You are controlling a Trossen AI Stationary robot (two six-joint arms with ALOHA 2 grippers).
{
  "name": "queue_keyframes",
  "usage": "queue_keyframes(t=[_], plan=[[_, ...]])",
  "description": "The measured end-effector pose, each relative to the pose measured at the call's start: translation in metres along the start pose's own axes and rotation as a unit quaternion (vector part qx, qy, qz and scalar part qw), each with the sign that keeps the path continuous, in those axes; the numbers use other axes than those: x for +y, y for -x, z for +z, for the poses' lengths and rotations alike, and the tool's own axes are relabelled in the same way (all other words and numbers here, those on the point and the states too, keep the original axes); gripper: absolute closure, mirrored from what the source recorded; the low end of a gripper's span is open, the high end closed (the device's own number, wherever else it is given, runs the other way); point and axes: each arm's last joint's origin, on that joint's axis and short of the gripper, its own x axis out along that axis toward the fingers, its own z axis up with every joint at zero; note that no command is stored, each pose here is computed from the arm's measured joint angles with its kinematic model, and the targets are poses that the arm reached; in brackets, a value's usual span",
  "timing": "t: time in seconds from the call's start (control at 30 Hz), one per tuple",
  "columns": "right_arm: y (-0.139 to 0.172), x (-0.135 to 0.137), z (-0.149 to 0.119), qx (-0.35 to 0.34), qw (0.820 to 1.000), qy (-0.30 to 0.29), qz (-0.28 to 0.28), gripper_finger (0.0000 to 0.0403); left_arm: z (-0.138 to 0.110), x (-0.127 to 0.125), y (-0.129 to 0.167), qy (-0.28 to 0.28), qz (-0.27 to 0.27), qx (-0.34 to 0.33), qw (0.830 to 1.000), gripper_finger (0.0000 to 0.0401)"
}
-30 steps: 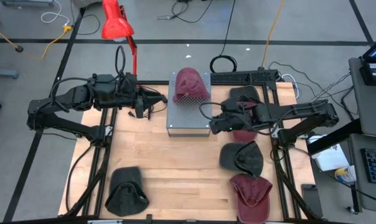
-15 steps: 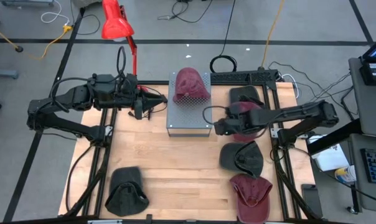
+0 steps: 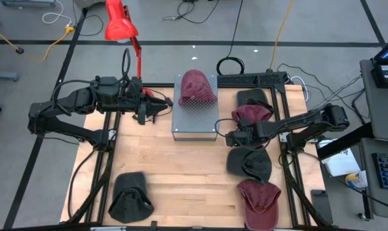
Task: Pick & Place hat
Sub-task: Stack the top red cap on top of the red cap on the shelf
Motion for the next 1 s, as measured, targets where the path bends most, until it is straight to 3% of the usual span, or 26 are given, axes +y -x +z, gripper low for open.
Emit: queue_keyframes(t=[0.47, 0.63, 0.83, 1.0], plan=[[-0.017, -0.017, -0.007, 0.001, 0.999, 0.02, -0.031, 0.0213, 0.0, 0.0, 0.0, -0.002, 0.0, 0.0, 1.0, 0.0251], [-0.018, -0.018, -0.007, 0.002, 0.999, 0.025, -0.032, 0.0271, 0.0, 0.0, 0.0, -0.002, 0.003, -0.002, 1.0, 0.0251], [-0.016, -0.019, -0.006, -0.001, 0.999, 0.027, -0.032, 0.0378, 0.0, 0.0, 0.0, -0.002, 0.003, -0.002, 1.0, 0.0251], [-0.006, -0.023, -0.004, -0.008, 1.0, 0.022, -0.018, 0.0388, 0.0, 0.0, 0.0, -0.017, 0.003, -0.002, 1.0, 0.0251]])
